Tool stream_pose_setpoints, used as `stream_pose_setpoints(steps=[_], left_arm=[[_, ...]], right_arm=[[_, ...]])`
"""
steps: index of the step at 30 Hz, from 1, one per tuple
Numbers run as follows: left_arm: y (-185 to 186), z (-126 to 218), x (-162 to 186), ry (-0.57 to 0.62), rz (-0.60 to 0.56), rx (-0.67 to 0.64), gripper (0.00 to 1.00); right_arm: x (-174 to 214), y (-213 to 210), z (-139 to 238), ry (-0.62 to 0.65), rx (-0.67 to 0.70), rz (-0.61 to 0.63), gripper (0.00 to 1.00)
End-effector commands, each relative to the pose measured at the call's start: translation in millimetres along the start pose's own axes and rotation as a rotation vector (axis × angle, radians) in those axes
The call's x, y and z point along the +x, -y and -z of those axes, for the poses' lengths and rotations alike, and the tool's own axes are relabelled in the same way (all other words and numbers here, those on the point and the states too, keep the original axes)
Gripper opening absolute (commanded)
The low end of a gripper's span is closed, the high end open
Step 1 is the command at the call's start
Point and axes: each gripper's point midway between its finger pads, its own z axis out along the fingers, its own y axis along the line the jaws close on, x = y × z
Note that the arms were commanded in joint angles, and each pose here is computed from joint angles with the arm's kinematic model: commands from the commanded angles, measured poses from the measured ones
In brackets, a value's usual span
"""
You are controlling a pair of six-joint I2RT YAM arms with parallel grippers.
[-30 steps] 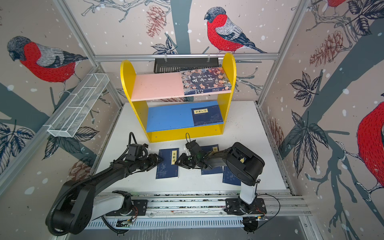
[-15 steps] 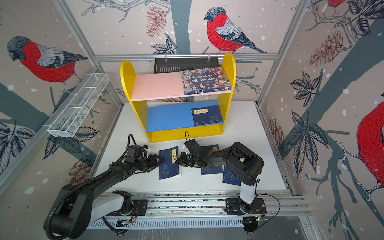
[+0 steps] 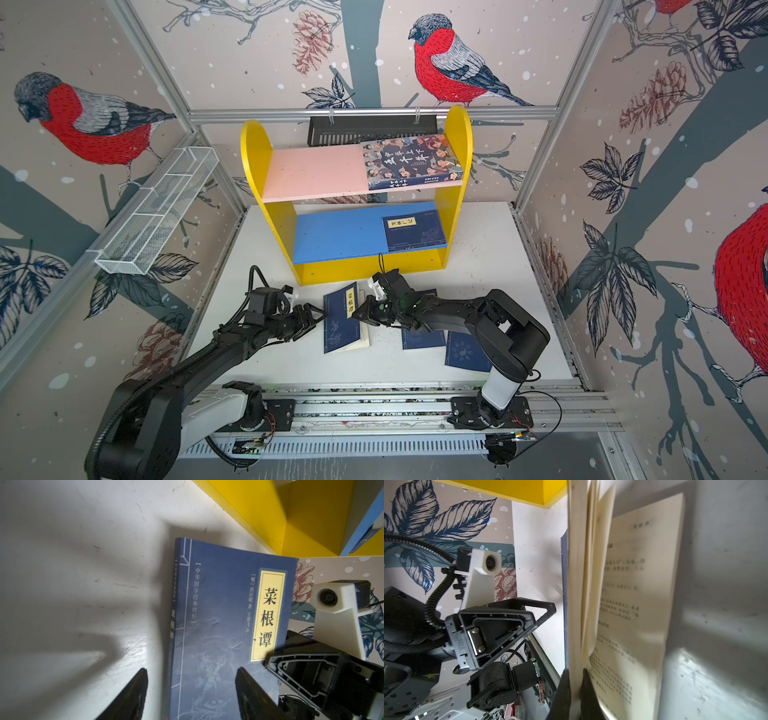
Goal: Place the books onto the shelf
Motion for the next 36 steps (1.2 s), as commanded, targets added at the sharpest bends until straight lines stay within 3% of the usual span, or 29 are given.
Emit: stream_pose_setpoints(steps=[1, 12, 19, 22, 24, 25, 28, 31, 36], left_arm=[[19.3, 2.3, 2.1, -0.035, -0.041, 0.087, 0.69], [69.7, 15.3, 11.7, -0.105, -0.007, 0.373, 0.69], [88.0, 24.5, 14.9, -0.137, -0.020, 0.461, 0.66], [93.5, 28.2, 13.3, -0.132, -0.028, 0.480, 0.56], [97.9, 30.7, 11.9, -0.130, -0.030, 0.492, 0.42], [99.3, 31.6, 11.3, -0.128, -0.028, 0.493, 0.36], [92.5, 28.1, 6.0, -0.104, -0.026, 0.428, 0.15], [93.5, 30.1, -1.0, -0.065, -0.069, 0.402, 0.03], [103.2, 34.9, -6.4, -0.058, -0.070, 0.410, 0.01]], right_arm=[[1.5, -16.8, 8.4, -0.023, -0.050, 0.046, 0.01], [-1.1, -50.4, 31.4, -0.044, -0.164, 0.104, 0.01], [-2.7, -59.9, 41.6, -0.060, -0.222, 0.115, 0.01], [-3.2, -56.8, 42.1, -0.064, -0.216, 0.113, 0.02], [-3.6, -52.9, 40.8, -0.068, -0.205, 0.109, 0.03], [-4.4, -51.3, 40.7, -0.067, -0.202, 0.106, 0.04], [-9.7, -40.3, 38.4, -0.052, -0.157, 0.088, 0.28], [-18.9, -25.4, 38.3, -0.014, -0.096, 0.062, 0.45], [-37.0, -9.8, 53.2, 0.103, -0.014, 0.021, 0.54]])
